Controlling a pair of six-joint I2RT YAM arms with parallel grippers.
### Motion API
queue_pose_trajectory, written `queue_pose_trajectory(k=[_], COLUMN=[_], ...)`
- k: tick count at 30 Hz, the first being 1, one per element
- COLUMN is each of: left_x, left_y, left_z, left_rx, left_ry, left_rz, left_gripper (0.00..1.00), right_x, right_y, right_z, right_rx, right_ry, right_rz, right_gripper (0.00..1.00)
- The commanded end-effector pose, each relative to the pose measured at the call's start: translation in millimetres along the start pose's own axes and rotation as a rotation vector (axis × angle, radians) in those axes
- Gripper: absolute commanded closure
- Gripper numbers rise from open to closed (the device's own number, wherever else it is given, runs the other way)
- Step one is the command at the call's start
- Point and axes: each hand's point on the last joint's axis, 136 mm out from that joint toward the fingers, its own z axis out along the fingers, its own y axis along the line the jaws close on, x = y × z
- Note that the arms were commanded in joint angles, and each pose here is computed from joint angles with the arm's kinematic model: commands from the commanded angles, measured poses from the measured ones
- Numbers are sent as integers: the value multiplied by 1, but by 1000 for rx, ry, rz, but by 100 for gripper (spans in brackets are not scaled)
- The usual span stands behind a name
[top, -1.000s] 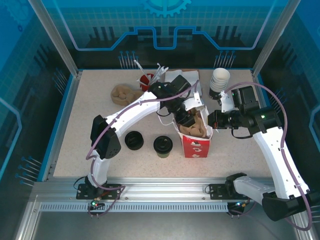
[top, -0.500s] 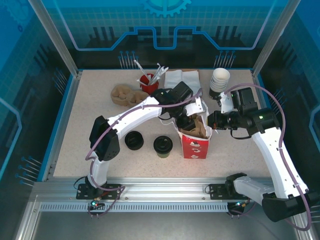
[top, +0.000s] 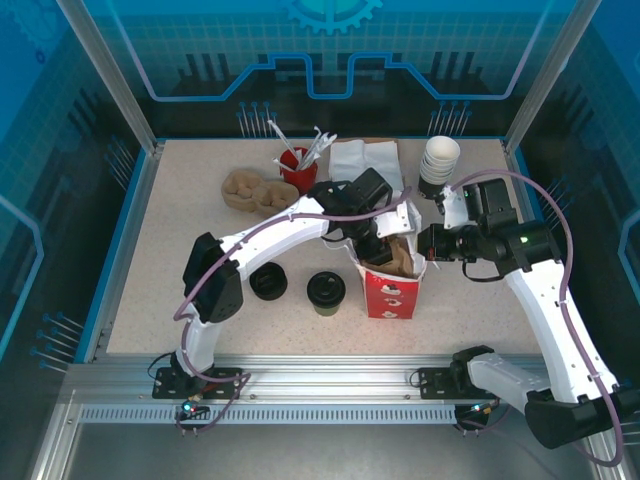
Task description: Pack the takeout coffee
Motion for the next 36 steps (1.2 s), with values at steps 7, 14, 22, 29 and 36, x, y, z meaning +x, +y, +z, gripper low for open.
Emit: queue_pose_trajectory(k=[7,14,22,29,36], left_x=[9,15,16,16,6], left_y=[-2,-3,-2,-3,-6], left_z=[20,27,31,36,25], left_rx=[5,-1,-3,-1,8], left_ry=[75,132,145,148,123], left_rz=[41,65,72,69,66], left_gripper=[58,56,57,57,42], right_x=[2,1,2,4,6], right_y=[-5,-10,-15,-17,-16], right_z=[-6,-10,-14,-14,-13], right_rx=[23,53,83,89,87], right_ry=[-38,-57,-73,-72,-66], right_rz=[18,17,16,18,19], right_gripper=[100,100,100,100,100])
